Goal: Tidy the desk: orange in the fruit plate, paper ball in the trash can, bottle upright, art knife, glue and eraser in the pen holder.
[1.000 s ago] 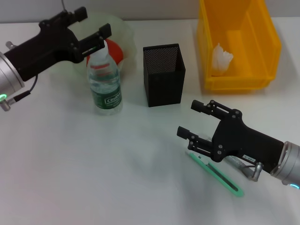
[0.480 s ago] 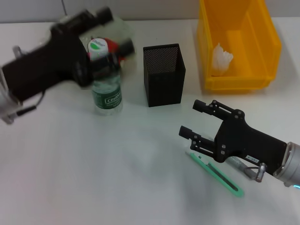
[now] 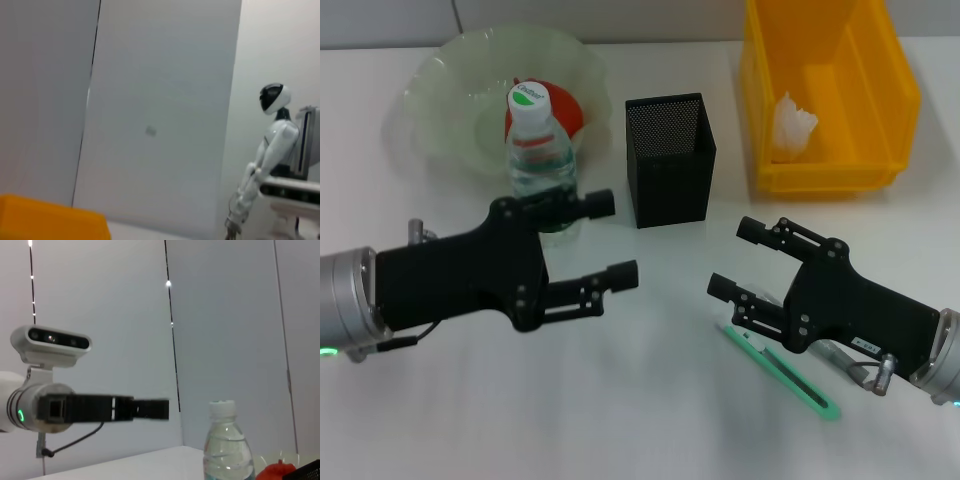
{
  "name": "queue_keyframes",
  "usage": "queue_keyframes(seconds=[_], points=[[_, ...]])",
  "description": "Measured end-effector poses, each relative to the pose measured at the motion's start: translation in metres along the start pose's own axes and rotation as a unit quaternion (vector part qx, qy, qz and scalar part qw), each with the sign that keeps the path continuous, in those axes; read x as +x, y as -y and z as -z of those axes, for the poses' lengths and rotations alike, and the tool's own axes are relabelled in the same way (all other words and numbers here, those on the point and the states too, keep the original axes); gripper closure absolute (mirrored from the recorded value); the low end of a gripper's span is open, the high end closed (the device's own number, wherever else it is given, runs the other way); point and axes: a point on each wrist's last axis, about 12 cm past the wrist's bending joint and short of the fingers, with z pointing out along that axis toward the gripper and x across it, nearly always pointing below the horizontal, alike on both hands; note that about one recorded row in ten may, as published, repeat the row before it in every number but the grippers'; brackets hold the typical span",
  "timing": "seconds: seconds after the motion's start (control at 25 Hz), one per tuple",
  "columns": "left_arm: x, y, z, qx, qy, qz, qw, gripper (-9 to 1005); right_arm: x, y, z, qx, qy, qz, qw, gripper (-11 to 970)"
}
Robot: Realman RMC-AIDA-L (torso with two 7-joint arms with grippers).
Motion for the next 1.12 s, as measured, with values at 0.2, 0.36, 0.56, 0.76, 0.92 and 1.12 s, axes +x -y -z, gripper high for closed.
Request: queue_keyframes(seconds=[0.2, 0.36, 0.56, 0.76, 0.92, 1.12], points=[[0.011, -0.001, 0.006, -0.010, -0.031, 0.008, 0.999, 241, 0.001, -0.002, 0.003, 0.003, 0.001, -0.003, 1.000, 251], [0.016, -0.002, 0.007, -0.026, -0.041, 0.005, 0.999, 245, -0.001, -0.003, 0.006, 0.002, 0.011, -0.003, 1.000, 251], [0.029, -0.001, 0.005, -0.040, -0.051, 0.011, 0.998, 246, -0.026, 0.009, 0.021, -0.023, 0.057, -0.024, 0.998, 250], [0.035, -0.001, 0.004, -0.047, -0.059, 0.007, 0.997, 246, -0.084, 0.050, 0.038, -0.069, 0.003, -0.089, 0.994, 250], [0.041, 0.000, 0.001, -0.046, -0.061, 0.012, 0.997, 246, -0.141, 0.071, 0.038, -0.070, -0.115, -0.112, 0.985, 250], [0.043, 0.002, 0.002, -0.047, -0.063, 0.007, 0.997, 246, -0.203, 0.077, 0.024, -0.043, -0.236, -0.125, 0.963, 255]])
